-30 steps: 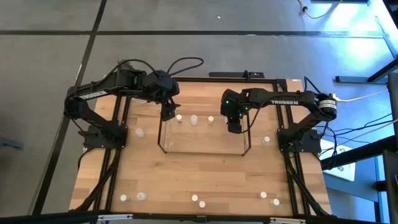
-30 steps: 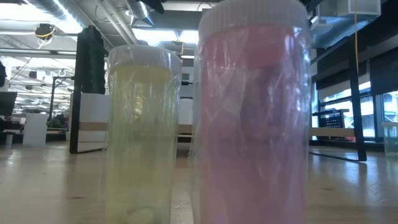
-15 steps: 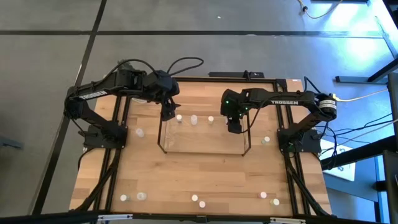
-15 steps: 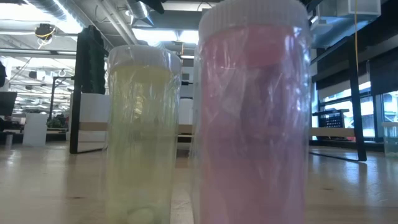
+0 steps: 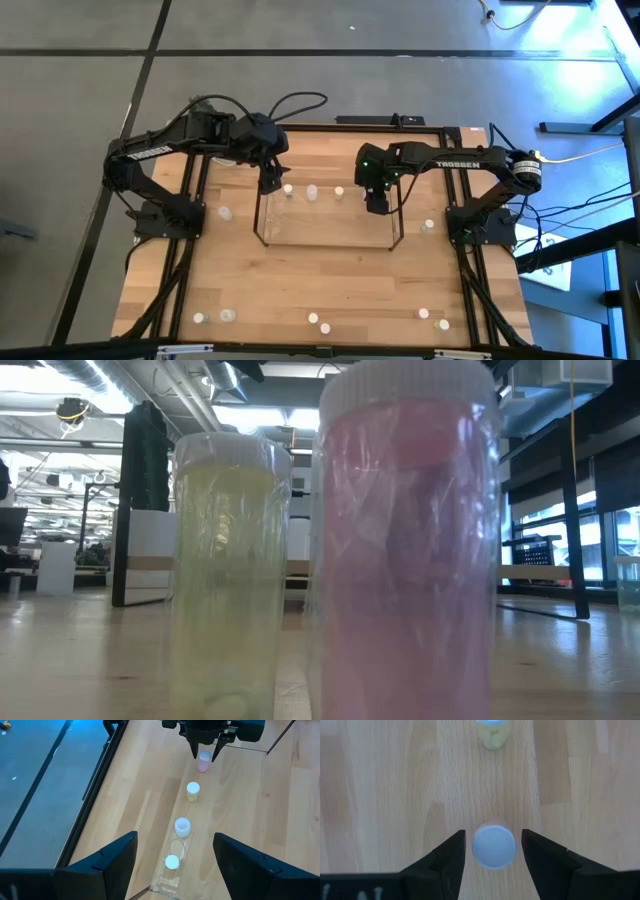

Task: Pick and place medicine bottles onto shelf by color
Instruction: Put the bottom blue pill bottle aligned with the other blue pill bottle on the shelf

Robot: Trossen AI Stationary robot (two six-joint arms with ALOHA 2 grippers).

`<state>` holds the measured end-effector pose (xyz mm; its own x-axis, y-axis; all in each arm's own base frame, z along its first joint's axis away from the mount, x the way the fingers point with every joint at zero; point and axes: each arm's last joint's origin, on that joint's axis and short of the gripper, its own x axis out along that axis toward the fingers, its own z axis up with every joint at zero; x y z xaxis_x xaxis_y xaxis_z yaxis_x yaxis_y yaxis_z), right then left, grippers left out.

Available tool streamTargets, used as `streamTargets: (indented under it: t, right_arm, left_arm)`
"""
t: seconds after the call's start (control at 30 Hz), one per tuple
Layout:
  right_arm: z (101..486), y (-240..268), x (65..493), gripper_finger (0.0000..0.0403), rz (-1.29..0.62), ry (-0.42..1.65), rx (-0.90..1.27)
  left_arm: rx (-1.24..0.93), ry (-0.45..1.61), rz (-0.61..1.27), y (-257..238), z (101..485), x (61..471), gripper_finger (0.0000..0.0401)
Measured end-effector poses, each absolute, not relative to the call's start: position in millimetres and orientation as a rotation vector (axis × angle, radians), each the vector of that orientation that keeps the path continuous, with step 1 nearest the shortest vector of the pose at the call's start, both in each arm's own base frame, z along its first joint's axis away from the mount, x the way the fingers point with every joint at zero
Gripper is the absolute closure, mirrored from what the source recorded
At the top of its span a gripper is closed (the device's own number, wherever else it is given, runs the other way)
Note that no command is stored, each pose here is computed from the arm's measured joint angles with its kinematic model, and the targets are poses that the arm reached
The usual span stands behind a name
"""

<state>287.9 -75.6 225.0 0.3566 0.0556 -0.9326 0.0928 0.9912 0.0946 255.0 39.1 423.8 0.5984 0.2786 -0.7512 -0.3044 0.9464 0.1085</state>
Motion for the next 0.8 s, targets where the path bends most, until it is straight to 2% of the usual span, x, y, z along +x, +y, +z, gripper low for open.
streamTargets:
  t: [0.8]
  right_arm:
    - [255, -78, 297, 0.0208, -0.03, 1.116, 0.112]
  left_arm:
    - [-0.04, 0.878, 0.331, 39, 423, 254, 0.0146]
